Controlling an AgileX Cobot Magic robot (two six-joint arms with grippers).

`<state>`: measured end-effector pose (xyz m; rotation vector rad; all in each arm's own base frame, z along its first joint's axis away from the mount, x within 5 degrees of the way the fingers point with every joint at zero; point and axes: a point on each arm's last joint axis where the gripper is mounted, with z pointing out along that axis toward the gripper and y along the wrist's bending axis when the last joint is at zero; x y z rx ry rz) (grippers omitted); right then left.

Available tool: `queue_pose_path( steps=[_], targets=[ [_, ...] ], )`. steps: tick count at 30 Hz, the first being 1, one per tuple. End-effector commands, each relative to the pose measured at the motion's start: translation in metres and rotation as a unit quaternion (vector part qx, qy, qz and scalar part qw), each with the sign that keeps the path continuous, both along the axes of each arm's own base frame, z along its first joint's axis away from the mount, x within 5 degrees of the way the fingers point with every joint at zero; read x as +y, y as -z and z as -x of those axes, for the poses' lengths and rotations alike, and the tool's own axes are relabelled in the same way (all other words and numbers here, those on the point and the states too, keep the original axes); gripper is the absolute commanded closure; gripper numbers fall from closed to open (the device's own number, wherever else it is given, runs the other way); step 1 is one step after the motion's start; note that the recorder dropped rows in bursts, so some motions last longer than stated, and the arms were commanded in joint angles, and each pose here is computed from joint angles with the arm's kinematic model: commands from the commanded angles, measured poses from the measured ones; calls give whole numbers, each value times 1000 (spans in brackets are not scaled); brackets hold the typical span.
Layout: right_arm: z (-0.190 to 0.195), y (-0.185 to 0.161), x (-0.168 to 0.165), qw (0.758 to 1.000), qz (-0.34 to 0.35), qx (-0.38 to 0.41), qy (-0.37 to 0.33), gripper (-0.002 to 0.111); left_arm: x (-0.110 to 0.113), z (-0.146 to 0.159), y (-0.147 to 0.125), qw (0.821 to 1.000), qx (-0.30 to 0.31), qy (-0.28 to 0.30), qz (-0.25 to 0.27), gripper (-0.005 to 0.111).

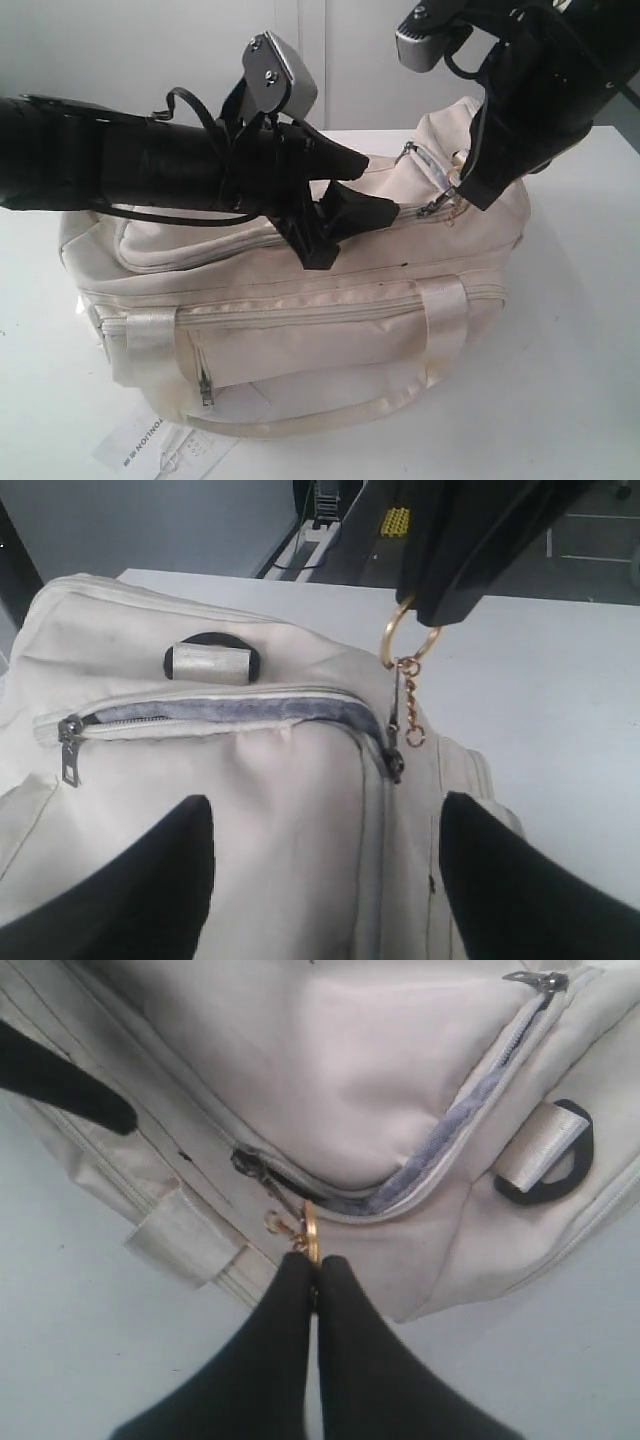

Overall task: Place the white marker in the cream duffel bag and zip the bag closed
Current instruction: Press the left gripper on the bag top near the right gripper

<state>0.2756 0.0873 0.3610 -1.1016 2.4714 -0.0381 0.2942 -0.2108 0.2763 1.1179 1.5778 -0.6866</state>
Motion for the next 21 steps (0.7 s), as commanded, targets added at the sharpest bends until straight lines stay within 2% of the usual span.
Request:
queue_pose_path(
  steps=[1,7,16,18,21],
  targets=[
    [-3,-2,-4,1000,5,-18,1,108,-7,-3,1,998,-55,32,-13,41],
    [-4,-2,-4,1000,4,-21,2,108,-12,3,6,998,-10,62,2,43],
    [-4,-2,-4,1000,4,-23,2,108,-11,-5,20,999,19,31,-19,44],
    [-4,-2,-4,1000,4,-23,2,108,-12,-6,23,999,24,31,-21,53],
    [-4,-2,-4,1000,4,-23,2,108,-12,-6,24,999,25,30,-22,81]
  ],
)
